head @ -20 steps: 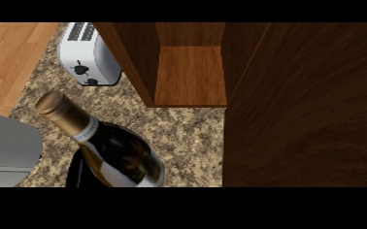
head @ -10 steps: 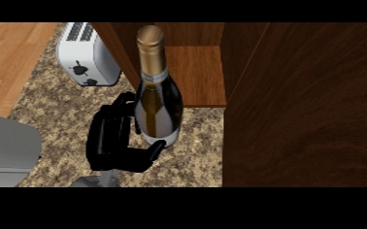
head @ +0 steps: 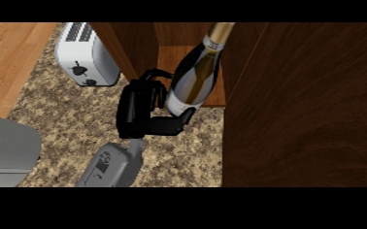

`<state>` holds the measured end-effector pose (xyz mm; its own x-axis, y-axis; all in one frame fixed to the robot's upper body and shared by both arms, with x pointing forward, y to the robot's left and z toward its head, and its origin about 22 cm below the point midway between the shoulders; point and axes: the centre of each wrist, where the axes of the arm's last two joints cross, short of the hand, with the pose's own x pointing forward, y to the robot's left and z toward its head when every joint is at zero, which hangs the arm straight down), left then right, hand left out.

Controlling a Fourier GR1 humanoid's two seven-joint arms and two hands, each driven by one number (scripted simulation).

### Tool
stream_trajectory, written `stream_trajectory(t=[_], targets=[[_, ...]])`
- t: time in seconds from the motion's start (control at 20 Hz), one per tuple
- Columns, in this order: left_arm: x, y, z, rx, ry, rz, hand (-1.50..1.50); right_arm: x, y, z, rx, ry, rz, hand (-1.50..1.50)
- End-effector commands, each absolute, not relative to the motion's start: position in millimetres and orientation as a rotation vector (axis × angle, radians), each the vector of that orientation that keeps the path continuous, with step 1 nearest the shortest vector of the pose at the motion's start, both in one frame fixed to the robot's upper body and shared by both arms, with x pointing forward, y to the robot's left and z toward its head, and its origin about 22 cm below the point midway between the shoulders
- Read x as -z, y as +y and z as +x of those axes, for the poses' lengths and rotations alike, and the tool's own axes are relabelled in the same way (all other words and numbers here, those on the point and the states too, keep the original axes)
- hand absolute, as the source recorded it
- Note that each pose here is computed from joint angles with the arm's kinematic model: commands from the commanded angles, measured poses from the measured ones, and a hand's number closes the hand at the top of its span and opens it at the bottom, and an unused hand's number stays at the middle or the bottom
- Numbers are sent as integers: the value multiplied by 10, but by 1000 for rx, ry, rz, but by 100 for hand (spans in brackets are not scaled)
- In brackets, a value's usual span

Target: Pick up the wine, place it into the cabinet and close the cabinet

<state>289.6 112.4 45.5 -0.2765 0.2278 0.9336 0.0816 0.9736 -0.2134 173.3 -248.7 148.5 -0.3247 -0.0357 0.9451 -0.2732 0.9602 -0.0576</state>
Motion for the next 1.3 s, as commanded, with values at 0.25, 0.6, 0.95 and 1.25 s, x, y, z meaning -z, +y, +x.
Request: stream_trajectory(t=[0.25, 0.6, 0.95, 1.25], targets=[[-200, 958, 2972, -132, -1798, -181, 150, -1533, -2496, 1681, -258, -1886, 210, -150], [102, 858, 3053, -145, -1778, -120, 150, -1502, -2544, 1711, -248, -1902, 228, -150], [351, 837, 3147, -153, -1733, -96, 150, -1608, -2549, 1809, -266, -1882, 226, -150], [518, 962, 3164, -214, -1722, -126, 150, -1425, -2503, 1741, -246, -1896, 235, -150]])
